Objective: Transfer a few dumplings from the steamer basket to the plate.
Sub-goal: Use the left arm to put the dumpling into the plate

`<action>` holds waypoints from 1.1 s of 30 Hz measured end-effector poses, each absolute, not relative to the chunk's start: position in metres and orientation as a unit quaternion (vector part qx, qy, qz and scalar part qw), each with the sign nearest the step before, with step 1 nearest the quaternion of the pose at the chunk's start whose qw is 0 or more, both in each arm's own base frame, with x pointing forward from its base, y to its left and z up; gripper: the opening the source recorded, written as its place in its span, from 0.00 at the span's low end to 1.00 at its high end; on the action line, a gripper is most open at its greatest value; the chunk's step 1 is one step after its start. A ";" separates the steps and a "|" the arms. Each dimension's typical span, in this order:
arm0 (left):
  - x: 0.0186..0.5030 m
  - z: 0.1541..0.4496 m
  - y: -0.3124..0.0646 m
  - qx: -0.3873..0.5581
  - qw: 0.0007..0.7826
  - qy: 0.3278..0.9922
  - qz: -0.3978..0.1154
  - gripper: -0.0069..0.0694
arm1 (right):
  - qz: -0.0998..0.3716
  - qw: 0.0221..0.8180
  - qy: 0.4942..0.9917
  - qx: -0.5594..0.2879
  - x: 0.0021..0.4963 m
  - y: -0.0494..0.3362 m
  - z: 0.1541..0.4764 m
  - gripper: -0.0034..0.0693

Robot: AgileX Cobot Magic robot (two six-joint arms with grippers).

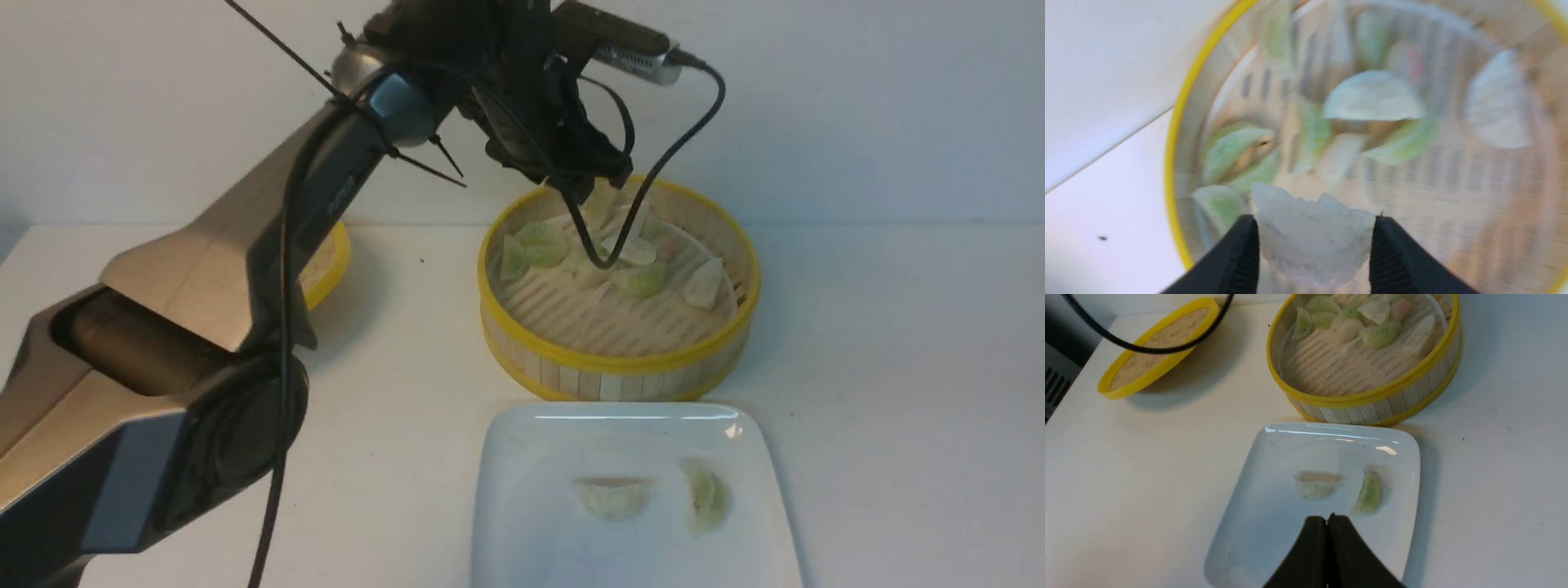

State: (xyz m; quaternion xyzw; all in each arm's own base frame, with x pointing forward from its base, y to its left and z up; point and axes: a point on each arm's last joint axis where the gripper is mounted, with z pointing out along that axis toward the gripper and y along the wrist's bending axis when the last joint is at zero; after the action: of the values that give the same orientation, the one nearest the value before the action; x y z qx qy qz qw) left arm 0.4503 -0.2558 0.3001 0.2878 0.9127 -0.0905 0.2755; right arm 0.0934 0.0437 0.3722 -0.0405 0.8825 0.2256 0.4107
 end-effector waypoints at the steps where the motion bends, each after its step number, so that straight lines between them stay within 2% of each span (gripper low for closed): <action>1: 0.445 0.307 -0.255 0.287 0.273 0.912 -0.102 0.50 | 0.226 0.409 0.883 -0.041 0.093 0.044 0.372 0.03; 5: 0.424 0.319 -0.248 0.286 0.245 0.918 -0.121 0.50 | 0.225 0.405 0.885 -0.042 0.093 0.044 0.371 0.03; 9: 0.389 0.302 -0.234 0.286 0.164 0.936 -0.127 0.50 | 0.225 0.405 0.885 -0.042 0.093 0.044 0.371 0.03; 13: 0.347 0.261 -0.230 0.316 0.059 0.937 -0.135 0.50 | 0.222 0.408 0.884 -0.050 0.093 0.044 0.372 0.03; 15: 0.336 0.248 -0.231 0.327 0.031 0.934 -0.139 0.50 | 0.220 0.412 0.883 -0.053 0.093 0.044 0.372 0.03; 16: 0.325 0.231 -0.237 0.343 0.014 0.927 -0.149 0.50 | 0.218 0.413 0.882 -0.056 0.093 0.044 0.372 0.03; 19: 0.320 0.216 -0.247 0.359 0.022 0.920 -0.156 0.50 | 0.217 0.415 0.882 -0.059 0.093 0.044 0.372 0.03; 26: 0.335 0.200 -0.261 0.354 0.097 0.917 -0.157 0.50 | 0.217 0.416 0.881 -0.059 0.093 0.044 0.372 0.03; 33: 0.339 0.183 -0.259 0.365 0.085 0.917 -0.132 0.51 | 0.217 0.415 0.881 -0.059 0.093 0.044 0.372 0.03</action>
State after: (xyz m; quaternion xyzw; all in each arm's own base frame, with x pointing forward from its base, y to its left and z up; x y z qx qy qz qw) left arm 0.3390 -0.2591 0.1834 0.3654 0.9175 -0.1319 0.0854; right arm 0.0934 0.0437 0.3722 -0.0590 0.8813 0.2174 0.4155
